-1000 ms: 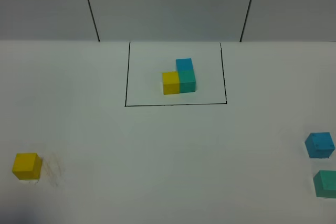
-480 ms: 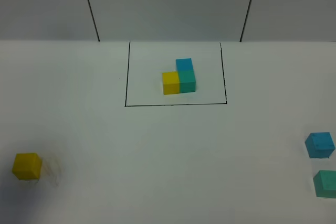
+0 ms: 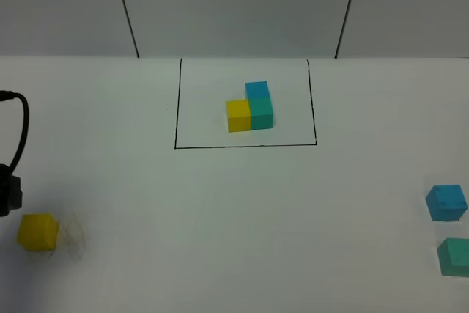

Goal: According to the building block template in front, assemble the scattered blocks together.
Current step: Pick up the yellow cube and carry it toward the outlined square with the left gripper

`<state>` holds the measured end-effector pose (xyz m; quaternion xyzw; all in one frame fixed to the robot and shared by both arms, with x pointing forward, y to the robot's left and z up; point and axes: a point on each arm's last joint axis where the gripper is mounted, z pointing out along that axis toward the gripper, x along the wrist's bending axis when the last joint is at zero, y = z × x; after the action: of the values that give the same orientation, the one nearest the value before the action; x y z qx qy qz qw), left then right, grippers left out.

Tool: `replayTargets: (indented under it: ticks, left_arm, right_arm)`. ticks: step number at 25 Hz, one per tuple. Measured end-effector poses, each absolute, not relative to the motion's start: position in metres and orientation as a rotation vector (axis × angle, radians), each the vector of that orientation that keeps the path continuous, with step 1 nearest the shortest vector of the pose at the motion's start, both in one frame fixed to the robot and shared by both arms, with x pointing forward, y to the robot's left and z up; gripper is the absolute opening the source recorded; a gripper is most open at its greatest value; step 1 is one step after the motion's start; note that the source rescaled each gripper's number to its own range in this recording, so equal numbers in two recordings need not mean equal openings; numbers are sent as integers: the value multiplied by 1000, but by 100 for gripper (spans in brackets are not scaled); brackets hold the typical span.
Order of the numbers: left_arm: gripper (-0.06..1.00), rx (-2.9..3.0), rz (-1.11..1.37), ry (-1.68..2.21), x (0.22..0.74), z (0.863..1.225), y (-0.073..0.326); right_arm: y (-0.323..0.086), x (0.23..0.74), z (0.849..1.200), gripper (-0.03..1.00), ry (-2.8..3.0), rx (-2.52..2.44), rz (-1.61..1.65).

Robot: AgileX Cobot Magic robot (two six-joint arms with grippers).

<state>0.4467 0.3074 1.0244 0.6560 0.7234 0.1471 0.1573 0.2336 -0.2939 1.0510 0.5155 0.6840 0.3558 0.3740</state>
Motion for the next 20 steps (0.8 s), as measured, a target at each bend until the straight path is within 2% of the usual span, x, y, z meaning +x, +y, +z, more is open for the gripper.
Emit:
replayTargets:
  ticks: [20]
  left_arm:
    - [85, 1973, 295, 2144, 486, 942, 309]
  right_arm:
    - [-294, 234, 1051, 0, 1752, 1320, 911]
